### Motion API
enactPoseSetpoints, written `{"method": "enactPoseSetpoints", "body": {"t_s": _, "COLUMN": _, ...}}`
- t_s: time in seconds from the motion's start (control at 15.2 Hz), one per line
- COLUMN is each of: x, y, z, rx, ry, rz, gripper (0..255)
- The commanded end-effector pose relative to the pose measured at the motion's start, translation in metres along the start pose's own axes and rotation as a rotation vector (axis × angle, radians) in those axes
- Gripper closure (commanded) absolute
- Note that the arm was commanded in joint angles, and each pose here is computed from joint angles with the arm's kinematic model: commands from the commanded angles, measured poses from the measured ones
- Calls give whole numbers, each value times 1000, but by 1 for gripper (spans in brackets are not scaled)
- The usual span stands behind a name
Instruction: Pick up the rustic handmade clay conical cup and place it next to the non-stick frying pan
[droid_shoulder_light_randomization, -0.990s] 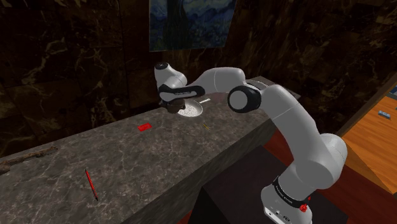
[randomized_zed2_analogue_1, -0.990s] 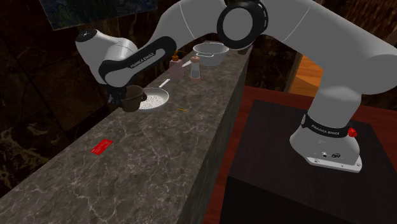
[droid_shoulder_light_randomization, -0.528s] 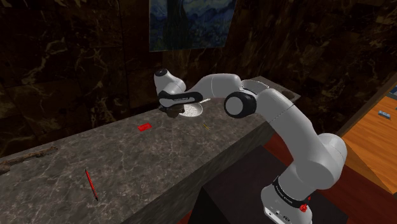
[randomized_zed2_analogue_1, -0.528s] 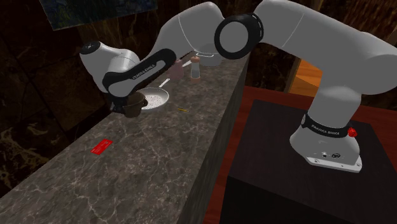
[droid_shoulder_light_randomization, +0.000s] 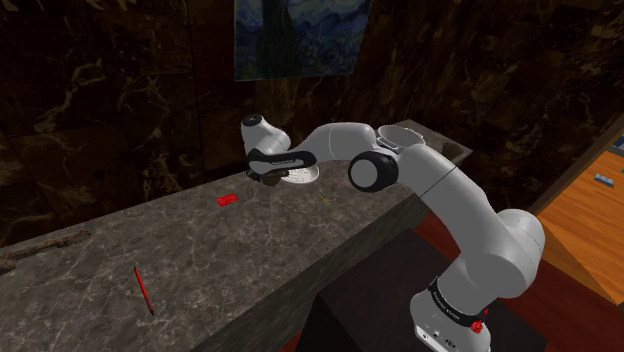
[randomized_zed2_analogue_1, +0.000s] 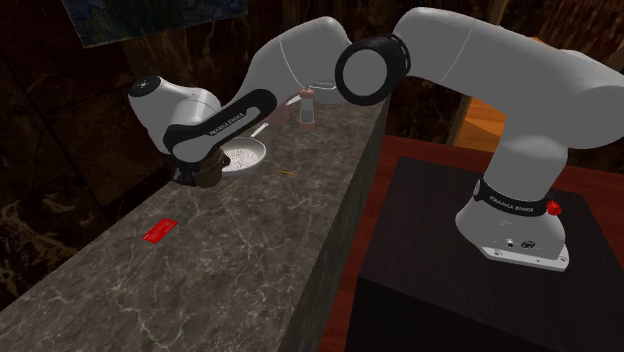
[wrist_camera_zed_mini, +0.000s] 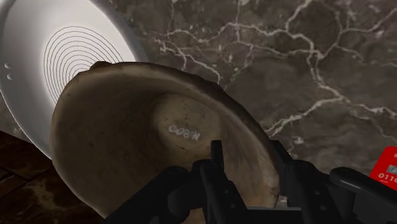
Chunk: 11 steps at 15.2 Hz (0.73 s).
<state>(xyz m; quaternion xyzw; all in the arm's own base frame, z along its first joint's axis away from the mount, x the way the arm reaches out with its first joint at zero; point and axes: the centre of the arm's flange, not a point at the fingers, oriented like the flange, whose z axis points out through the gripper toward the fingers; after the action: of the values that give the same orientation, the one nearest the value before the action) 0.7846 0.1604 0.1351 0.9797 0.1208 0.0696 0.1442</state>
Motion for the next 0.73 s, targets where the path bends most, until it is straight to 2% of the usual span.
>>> {"method": "enactPoseSetpoints", "body": {"t_s": 0.0, "x": -4, "y": 4, "z": 8, "rx": -5, "ry": -12, "rz": 2, "gripper": 255}}
{"method": "enactPoseSetpoints", "body": {"t_s": 0.2, "x": -3, "y": 4, "z": 8, "rx": -5, "ry": -12, "rz": 2, "gripper": 255}}
{"method": "enactPoseSetpoints", "body": {"t_s": 0.26, "x": -4, "y": 5, "z": 7, "rx": -5, "ry": -12, "rz": 3, "gripper": 0}}
{"method": "enactPoseSetpoints", "body": {"t_s": 0.59, "x": -4, "y": 4, "z": 8, "rx": -5, "ry": -12, "rz": 2, "gripper": 0}}
{"method": "enactPoseSetpoints", "body": {"t_s": 0.66, "x": -3, "y": 4, "z": -5, "rx": -5, "ry": -12, "rz": 2, "gripper": 0}}
